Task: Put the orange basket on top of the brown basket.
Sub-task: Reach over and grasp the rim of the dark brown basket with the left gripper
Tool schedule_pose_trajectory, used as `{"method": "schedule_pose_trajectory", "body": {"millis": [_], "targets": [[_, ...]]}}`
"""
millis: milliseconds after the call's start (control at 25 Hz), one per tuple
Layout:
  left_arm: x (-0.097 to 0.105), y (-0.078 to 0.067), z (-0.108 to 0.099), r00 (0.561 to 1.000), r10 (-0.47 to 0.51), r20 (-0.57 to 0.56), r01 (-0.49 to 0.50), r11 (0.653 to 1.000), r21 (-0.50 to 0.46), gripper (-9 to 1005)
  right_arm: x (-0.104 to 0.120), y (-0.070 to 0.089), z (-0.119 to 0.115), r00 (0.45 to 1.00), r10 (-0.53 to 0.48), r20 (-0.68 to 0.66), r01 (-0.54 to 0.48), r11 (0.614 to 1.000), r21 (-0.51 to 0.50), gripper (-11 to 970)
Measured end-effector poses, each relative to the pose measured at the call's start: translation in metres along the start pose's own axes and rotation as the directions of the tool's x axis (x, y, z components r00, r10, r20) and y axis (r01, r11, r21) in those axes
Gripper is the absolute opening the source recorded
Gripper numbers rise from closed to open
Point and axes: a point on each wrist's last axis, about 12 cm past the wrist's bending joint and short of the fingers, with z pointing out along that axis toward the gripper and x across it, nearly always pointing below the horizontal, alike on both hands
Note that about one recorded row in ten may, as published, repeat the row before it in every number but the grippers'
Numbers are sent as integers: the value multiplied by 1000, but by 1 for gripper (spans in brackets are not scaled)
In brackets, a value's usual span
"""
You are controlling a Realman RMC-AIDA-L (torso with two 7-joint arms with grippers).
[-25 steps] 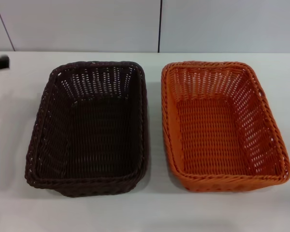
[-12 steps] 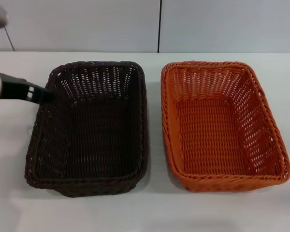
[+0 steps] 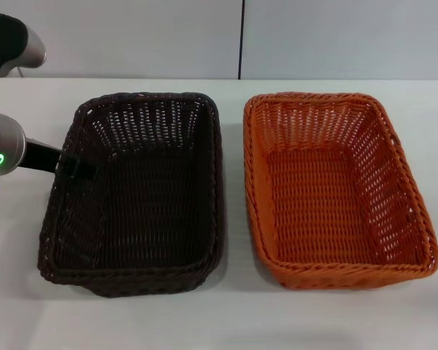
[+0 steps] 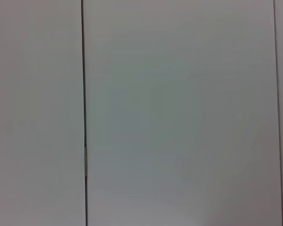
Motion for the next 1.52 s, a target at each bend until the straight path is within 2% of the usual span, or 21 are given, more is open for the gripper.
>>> {"method": "schedule_pose_trajectory", "body": {"millis": [240, 480, 1200, 1400, 1480, 1520], "targets": [[0, 1, 8, 999, -1, -38, 0, 1000, -23, 763, 0, 0, 0, 1000, -1, 0, 1, 1000, 1, 651], [-2, -6, 20, 995, 23, -102, -23, 1000, 1, 760, 0, 0, 1, 1000, -3, 0, 3, 1000, 1, 647], [-5, -11, 23, 990, 76, -119, -76, 997, 8, 749, 1, -1, 0, 1000, -8, -4, 8, 1000, -1, 635], [-5, -13, 23, 988, 95, -120, -94, 996, 12, 574, 1, -1, 0, 1000, -7, -4, 7, 1000, 2, 631], [-6, -14, 22, 987, 113, -113, -112, 994, 14, 367, 1, -1, 0, 1000, -7, -3, 7, 1000, 1, 630], [-6, -14, 22, 987, 113, -113, -112, 994, 14, 363, 1, -1, 0, 1000, -7, -3, 7, 1000, 1, 629]]}}
